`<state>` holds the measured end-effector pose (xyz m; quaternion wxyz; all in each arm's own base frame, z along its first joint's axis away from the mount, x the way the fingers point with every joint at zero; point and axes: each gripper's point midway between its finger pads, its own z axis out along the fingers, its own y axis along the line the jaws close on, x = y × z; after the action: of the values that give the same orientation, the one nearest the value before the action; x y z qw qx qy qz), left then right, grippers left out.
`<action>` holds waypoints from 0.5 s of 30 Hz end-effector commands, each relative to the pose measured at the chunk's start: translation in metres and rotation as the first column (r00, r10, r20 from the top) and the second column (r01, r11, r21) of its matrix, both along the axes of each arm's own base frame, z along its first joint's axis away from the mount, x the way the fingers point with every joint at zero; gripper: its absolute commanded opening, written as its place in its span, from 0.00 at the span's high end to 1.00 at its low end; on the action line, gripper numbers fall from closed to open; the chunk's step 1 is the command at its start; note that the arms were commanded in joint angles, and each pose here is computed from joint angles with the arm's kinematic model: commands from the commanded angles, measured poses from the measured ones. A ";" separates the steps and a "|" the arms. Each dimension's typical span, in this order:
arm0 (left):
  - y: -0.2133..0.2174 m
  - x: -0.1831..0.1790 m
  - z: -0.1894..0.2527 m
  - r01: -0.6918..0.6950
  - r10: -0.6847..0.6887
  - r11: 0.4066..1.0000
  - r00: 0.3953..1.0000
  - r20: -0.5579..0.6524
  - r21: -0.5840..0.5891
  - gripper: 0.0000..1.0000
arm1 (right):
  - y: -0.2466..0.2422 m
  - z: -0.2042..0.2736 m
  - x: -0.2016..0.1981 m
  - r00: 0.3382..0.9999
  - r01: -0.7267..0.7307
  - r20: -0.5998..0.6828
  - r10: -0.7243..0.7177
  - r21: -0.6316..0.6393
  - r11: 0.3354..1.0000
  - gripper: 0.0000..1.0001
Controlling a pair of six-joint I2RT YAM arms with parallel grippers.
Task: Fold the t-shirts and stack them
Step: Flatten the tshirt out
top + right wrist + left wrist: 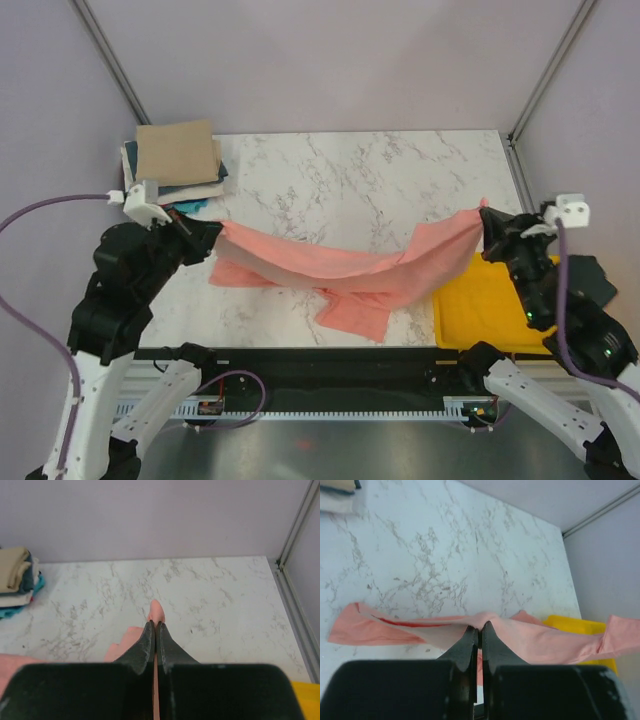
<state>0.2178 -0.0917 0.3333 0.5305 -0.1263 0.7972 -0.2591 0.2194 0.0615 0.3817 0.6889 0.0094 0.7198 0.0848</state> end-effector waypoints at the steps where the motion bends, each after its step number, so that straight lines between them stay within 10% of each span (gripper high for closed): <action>1: 0.023 -0.030 0.040 -0.033 0.024 0.996 0.994 0.107 0.079 0.98 | -0.015 0.067 -0.038 0.972 -0.094 0.224 0.076 0.071 0.993 1.00; 15: 0.081 -0.152 0.218 -0.175 0.069 0.982 0.694 0.717 0.075 0.98 | -0.075 0.212 -0.157 0.749 -0.253 0.654 0.108 0.131 0.959 1.00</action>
<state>0.0596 -0.0237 0.5330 0.7868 -0.0431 0.5602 -0.2555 0.0718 -0.0016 0.5540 0.8481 -0.0199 0.4687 0.2462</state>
